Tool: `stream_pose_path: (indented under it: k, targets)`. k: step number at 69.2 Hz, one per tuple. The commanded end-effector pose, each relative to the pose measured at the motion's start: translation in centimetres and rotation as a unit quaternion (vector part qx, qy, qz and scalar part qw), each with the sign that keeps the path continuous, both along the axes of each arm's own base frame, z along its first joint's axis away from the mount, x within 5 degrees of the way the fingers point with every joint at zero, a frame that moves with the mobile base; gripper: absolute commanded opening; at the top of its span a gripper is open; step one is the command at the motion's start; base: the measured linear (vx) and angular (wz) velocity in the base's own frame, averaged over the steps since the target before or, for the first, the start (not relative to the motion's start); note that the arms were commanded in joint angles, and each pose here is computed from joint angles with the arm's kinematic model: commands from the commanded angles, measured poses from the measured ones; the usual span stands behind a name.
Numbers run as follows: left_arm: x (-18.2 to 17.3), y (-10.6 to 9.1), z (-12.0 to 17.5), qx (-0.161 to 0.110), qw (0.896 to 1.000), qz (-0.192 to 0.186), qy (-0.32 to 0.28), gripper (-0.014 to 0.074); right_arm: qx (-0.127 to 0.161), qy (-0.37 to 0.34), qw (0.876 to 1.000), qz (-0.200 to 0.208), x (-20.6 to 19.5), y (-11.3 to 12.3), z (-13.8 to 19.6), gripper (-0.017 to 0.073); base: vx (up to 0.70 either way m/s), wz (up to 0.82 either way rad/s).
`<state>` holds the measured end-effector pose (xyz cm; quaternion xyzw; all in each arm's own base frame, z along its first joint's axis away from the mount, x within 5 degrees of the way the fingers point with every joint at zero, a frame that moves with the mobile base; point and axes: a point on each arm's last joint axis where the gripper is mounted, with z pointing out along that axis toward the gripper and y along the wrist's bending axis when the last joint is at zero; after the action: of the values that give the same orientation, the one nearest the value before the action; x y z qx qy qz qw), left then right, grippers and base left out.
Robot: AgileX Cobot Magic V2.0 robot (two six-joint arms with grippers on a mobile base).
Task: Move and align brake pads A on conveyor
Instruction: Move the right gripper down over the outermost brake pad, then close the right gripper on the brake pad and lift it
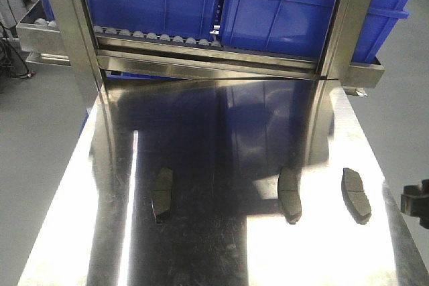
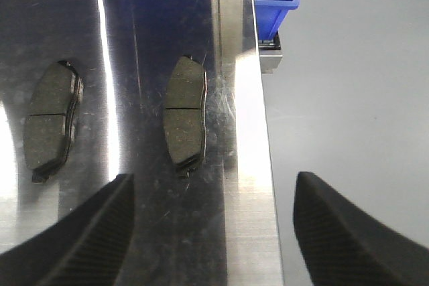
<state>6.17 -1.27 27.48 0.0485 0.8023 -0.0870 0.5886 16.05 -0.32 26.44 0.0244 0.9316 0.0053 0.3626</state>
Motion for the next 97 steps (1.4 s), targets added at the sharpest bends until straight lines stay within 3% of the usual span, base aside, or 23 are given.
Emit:
stream_pose_path:
  k: [1,16,27,48,58,97]
  targets:
    - [0.2,-0.1,1.7,-0.014,0.998,-0.003,-0.057,-0.0006,-0.002,-0.021,1.000,0.012,1.8,0.2,1.5,0.0524,0.00,0.00]
    - [0.2,-0.1,1.7,-0.014,0.998,-0.003,-0.057,-0.0006,-0.009,0.056,0.996,0.076,6.1,2.6,1.3,0.0517,0.00,0.00]
    - [0.2,-0.1,1.7,-0.014,0.998,-0.003,-0.057,-0.0006,0.001,0.152,0.986,0.062,9.0,3.1,-0.5,0.0517,0.00,0.00]
    - [0.2,-0.1,1.7,-0.014,0.998,-0.003,-0.057,-0.0006,-0.014,0.252,0.966,0.056,14.6,2.9,-2.9,0.0517,0.00,0.00]
    - [0.2,-0.1,1.7,-0.014,0.998,-0.003,-0.057,-0.0006,-0.006,0.267,0.962,0.052,16.2,2.4,-3.4,0.0517,0.00,0.00]
    - [0.2,-0.1,1.7,-0.014,0.998,-0.003,-0.057,-0.0006,-0.015,0.311,0.949,0.059,18.3,2.5,-7.7,0.0489,0.00,0.00]
